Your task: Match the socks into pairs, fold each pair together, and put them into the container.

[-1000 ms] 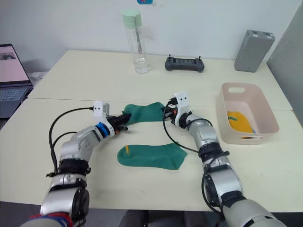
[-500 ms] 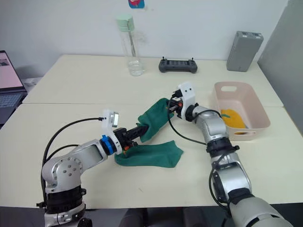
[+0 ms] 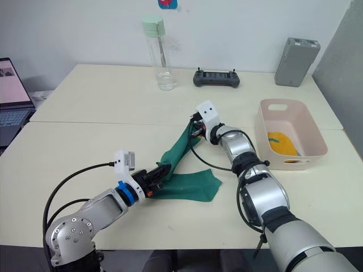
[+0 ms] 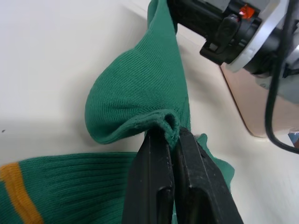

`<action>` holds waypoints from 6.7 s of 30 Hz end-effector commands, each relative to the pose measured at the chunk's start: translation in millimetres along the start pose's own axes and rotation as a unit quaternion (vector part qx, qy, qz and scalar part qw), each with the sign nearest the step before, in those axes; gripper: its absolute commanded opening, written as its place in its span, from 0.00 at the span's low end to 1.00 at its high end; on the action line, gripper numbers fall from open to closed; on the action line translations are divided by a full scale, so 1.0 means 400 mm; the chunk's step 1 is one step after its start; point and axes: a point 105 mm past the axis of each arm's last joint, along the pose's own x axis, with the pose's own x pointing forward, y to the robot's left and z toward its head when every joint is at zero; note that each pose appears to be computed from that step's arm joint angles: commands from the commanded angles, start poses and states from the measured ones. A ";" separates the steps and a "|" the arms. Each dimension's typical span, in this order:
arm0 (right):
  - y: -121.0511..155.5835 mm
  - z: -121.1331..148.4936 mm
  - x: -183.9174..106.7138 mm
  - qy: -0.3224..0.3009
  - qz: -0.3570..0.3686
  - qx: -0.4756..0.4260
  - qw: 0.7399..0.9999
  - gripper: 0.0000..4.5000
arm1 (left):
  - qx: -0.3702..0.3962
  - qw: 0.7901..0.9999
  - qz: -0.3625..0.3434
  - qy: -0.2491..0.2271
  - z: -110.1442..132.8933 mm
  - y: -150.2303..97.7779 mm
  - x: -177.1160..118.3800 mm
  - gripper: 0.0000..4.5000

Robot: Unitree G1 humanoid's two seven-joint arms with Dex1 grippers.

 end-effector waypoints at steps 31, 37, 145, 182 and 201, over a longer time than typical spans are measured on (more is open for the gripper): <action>0.236 -0.007 -0.218 -0.064 0.269 -0.152 0.949 0.86 | 0.389 0.917 -0.084 0.021 0.279 0.112 0.242 0.86; 0.285 -0.023 -0.178 -0.042 0.272 -0.185 0.943 0.86 | 0.396 0.915 -0.060 0.043 0.241 0.103 0.342 0.86; 0.088 -0.007 -0.464 0.030 0.151 0.216 0.964 0.00 | 0.230 0.972 -0.050 -0.001 0.219 0.049 0.017 0.01; 0.129 -0.168 -0.423 0.123 0.157 0.224 0.954 0.00 | 0.220 0.975 0.012 0.033 0.037 0.093 -0.096 0.01; 0.109 -0.149 -0.441 0.095 0.146 0.202 0.964 0.59 | 0.224 0.974 0.004 0.036 0.032 0.094 -0.102 0.00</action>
